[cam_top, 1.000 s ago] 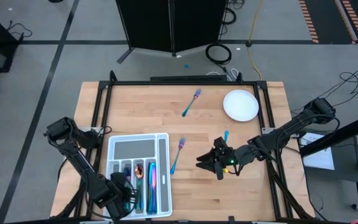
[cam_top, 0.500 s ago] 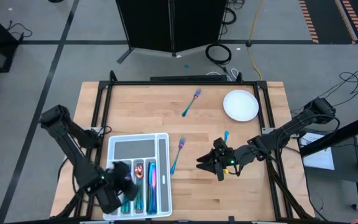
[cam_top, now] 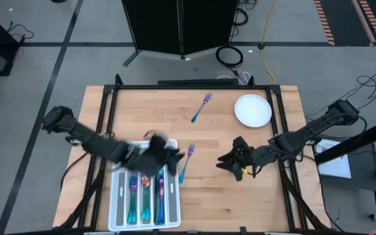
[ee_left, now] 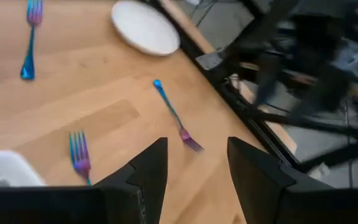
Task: Sort silverware
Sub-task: Put the bottom right iridescent fork into the cutlery tray
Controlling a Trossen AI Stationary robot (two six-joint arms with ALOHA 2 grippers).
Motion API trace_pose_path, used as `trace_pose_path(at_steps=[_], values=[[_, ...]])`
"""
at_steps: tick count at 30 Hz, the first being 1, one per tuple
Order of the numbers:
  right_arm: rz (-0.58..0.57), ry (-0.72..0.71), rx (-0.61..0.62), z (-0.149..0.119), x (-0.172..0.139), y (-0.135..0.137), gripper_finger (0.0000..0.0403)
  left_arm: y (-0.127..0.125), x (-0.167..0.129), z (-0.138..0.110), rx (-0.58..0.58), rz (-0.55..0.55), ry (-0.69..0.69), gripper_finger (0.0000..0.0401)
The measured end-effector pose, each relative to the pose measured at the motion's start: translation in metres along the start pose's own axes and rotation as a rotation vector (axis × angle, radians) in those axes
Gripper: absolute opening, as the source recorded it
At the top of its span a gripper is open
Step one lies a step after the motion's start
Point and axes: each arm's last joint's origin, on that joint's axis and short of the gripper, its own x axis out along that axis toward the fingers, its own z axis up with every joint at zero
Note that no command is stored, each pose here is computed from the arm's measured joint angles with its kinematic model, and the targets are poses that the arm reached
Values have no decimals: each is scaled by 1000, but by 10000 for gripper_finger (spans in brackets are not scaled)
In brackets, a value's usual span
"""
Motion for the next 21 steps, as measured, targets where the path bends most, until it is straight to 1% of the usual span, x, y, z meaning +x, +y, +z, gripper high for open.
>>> trace_pose_path(at_steps=[2,4,6,8,11,15,18,21], values=[[-39,19,-13,2,-8,-5,162,8,21,17,-18,-7,49,166],[-78,38,-28,4,-17,-10,162,14,36,32,-39,-46,85,166],[-123,66,-46,5,-25,-17,162,20,49,47,-68,-81,91,166],[-158,90,-63,5,-33,-21,162,27,61,59,-79,-86,76,166],[-211,126,-78,5,-43,-29,162,38,79,77,-88,-45,81,166],[-309,162,-7,3,-50,-40,162,48,105,103,-39,-7,118,166],[-421,176,76,1,-51,-50,162,63,129,124,16,85,162,166],[-519,179,140,-1,-46,-58,162,86,154,142,79,216,219,166]])
